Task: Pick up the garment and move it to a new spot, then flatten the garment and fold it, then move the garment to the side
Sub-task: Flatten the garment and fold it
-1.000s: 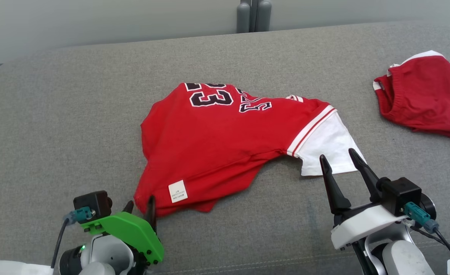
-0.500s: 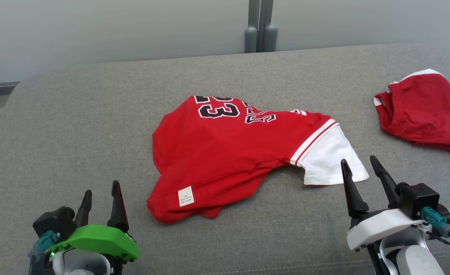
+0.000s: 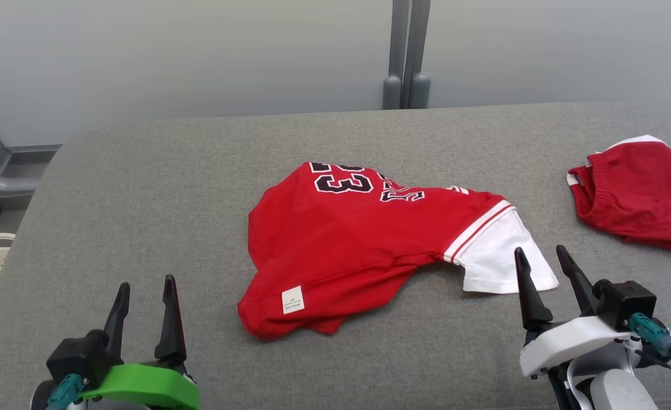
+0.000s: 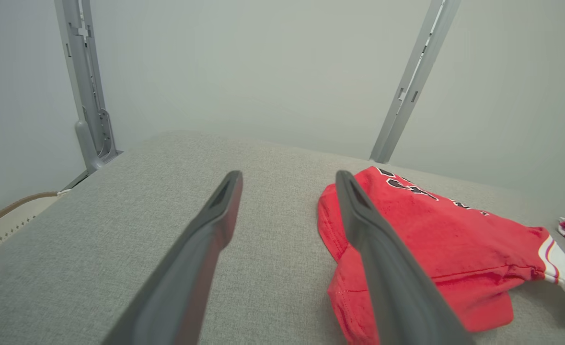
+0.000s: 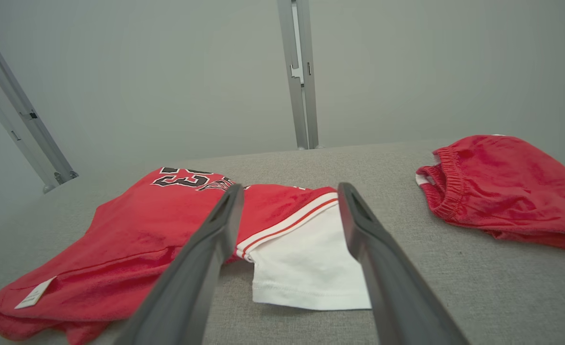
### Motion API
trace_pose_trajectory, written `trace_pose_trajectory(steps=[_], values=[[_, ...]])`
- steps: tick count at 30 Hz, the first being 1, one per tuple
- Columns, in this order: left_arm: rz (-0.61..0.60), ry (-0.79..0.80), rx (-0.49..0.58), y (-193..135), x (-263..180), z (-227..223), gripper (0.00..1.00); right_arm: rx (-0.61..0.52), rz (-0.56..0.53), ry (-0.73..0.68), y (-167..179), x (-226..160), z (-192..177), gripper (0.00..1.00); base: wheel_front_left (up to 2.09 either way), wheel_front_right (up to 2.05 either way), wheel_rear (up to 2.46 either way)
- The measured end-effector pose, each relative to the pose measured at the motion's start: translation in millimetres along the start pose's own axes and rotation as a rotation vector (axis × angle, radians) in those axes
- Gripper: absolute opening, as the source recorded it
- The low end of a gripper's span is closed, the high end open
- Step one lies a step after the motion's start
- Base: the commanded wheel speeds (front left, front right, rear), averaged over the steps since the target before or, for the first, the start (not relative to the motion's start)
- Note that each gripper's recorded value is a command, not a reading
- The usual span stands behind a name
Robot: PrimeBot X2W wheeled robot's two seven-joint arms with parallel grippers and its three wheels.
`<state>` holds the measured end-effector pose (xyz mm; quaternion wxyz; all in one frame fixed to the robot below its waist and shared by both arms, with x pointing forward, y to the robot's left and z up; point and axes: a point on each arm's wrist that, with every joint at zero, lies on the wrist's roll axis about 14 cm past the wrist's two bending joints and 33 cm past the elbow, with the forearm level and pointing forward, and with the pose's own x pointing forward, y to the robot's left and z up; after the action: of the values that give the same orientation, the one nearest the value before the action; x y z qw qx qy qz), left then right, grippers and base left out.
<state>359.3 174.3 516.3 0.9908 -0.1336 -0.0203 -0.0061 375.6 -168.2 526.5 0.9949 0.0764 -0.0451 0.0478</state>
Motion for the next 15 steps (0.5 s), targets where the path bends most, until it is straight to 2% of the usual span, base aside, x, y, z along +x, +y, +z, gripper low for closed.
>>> trace_pose_trajectory(steps=[7,15], values=[[-0.062,-0.006,0.062,1.6,-19.8,1.7,1.00,0.015,0.039,0.029,14.1,-3.6,-9.0,1.00,0.00,0.00,0.00],[-0.021,0.003,0.068,19.1,-38.5,-0.7,1.00,0.003,0.051,0.074,18.4,-15.2,-20.7,1.00,0.00,0.00,0.00]])
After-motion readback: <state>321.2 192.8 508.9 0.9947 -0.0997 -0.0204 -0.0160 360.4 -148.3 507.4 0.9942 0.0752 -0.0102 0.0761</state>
